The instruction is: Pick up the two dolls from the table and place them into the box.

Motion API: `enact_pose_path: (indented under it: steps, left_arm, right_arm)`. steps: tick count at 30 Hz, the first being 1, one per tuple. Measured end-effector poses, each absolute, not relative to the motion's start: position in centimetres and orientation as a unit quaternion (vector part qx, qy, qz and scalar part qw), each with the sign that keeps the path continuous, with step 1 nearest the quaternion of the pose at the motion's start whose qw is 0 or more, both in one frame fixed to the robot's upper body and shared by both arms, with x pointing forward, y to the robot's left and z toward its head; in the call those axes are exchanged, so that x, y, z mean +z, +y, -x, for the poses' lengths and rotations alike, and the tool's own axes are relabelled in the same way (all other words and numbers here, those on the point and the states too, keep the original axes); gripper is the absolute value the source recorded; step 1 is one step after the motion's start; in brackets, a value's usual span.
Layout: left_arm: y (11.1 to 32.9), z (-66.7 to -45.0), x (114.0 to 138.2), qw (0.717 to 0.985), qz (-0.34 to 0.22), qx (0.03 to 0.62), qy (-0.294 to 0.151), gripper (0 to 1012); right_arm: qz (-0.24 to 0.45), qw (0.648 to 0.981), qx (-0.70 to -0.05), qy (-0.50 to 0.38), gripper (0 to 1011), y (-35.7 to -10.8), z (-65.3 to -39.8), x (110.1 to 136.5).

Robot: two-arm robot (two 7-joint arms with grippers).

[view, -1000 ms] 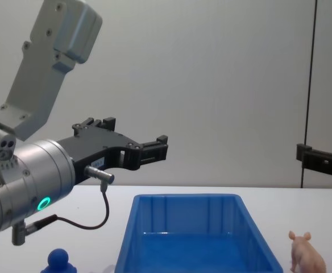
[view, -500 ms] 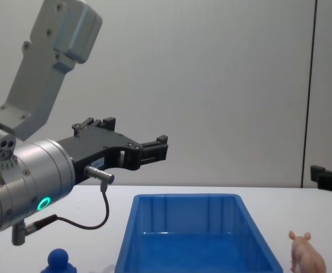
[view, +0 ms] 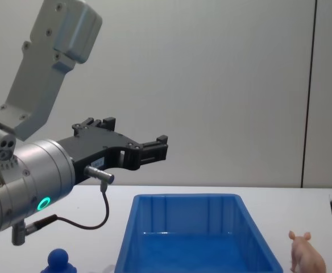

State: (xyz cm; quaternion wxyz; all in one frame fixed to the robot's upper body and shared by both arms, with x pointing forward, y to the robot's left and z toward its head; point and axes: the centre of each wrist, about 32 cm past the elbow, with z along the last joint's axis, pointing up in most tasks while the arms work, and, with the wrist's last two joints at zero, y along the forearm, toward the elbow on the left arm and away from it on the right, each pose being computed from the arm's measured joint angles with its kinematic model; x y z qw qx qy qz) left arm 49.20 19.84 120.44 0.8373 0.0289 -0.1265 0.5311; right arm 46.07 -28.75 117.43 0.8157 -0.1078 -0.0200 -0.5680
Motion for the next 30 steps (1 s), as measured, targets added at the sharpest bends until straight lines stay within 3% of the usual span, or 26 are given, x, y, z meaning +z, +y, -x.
enact_pose_path:
  steps: [30]
  left_arm:
    - [19.8, -49.2, 120.4, 0.837, -0.029, 0.531, -0.126, 1004]
  right_arm:
    - [0.201, 0.798, -0.568, 0.021, 976, -29.9, -46.1, 116.1]
